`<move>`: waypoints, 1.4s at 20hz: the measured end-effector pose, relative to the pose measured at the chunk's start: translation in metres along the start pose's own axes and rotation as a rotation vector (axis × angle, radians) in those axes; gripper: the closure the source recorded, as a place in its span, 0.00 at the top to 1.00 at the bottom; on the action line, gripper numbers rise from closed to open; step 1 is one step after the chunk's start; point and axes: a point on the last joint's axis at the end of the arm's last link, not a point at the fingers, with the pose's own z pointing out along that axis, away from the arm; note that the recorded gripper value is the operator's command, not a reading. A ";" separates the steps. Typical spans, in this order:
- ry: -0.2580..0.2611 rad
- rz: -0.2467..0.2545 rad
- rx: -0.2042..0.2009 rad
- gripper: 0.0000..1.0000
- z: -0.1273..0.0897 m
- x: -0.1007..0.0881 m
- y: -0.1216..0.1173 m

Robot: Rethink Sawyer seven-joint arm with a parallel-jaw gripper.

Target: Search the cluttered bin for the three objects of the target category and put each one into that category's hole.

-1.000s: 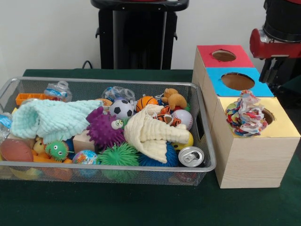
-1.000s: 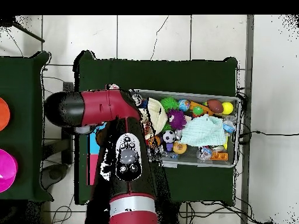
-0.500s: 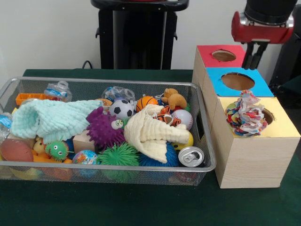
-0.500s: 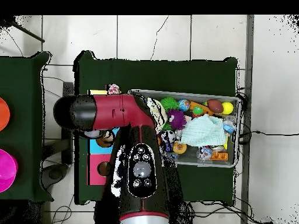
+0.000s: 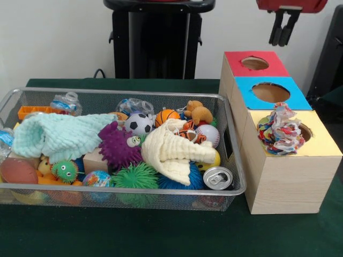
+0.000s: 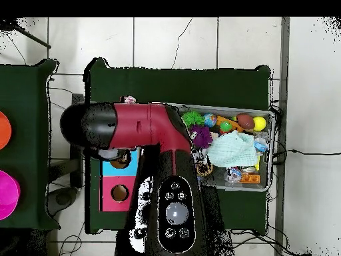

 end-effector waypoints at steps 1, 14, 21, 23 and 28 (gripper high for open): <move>0.012 0.002 0.002 0.00 -0.007 -0.002 -0.002; -0.063 -0.001 0.006 0.00 -0.036 -0.055 0.000; -0.091 -0.001 0.003 0.00 -0.030 -0.082 0.002; -0.094 -0.001 0.003 0.00 -0.027 -0.087 0.003; -0.090 0.000 0.003 0.00 -0.018 -0.094 0.003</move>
